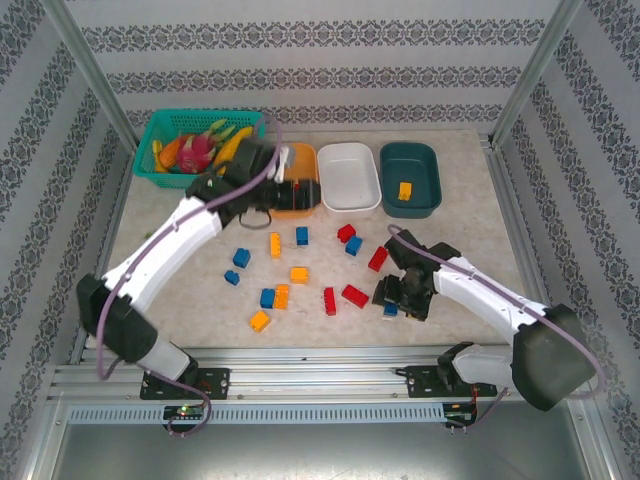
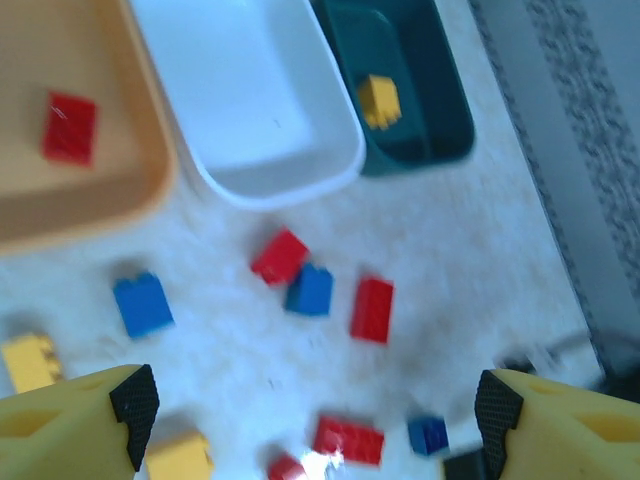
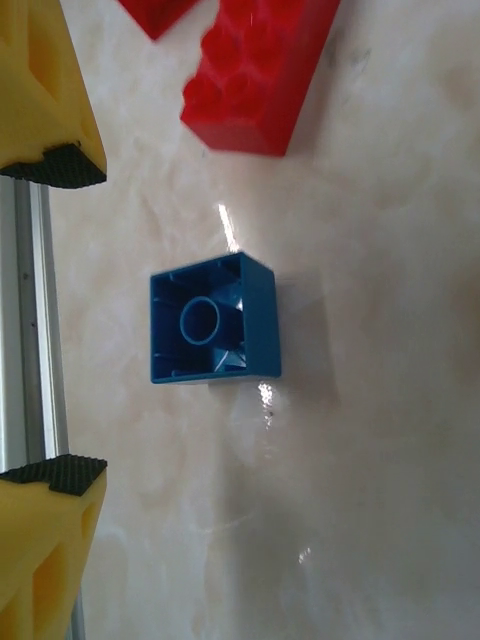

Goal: Sort the legos into containers by color

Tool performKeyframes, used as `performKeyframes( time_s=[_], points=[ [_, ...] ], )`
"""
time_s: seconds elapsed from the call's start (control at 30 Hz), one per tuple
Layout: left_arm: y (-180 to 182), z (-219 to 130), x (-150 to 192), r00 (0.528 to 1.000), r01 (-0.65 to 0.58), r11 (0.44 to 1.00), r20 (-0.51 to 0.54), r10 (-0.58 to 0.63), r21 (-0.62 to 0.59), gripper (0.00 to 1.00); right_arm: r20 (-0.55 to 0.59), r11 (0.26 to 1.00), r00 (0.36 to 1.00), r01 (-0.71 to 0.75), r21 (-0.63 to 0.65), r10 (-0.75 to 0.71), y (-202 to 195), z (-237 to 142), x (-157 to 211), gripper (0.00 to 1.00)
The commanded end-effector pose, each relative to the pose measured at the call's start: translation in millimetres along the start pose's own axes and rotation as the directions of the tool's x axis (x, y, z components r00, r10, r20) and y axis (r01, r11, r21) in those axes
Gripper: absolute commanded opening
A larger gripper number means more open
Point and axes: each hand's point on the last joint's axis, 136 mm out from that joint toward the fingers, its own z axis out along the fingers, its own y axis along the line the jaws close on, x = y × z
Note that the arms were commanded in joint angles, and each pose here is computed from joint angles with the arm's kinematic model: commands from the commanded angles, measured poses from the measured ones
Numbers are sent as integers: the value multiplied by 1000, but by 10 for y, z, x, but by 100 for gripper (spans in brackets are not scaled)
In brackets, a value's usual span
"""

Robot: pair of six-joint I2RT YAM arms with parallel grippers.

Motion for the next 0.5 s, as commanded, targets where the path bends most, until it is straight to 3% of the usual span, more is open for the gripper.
performKeyframes(
  time_s=[0.0, 0.2, 0.47],
  points=[
    [-125, -27, 396, 1000, 8, 998, -12, -7, 68, 86, -2, 1000, 1000, 18, 15, -17, 19, 133, -21, 72],
    [-87, -175, 1006, 998, 22, 996, -66, -17, 81, 86, 12, 998, 999, 37, 51, -38, 17, 267, -127, 64],
    [-119, -231, 1031, 998, 19, 996, -55, -14, 86, 86, 13, 990, 997, 74, 117, -76, -34, 381, -238, 47]
  ],
)
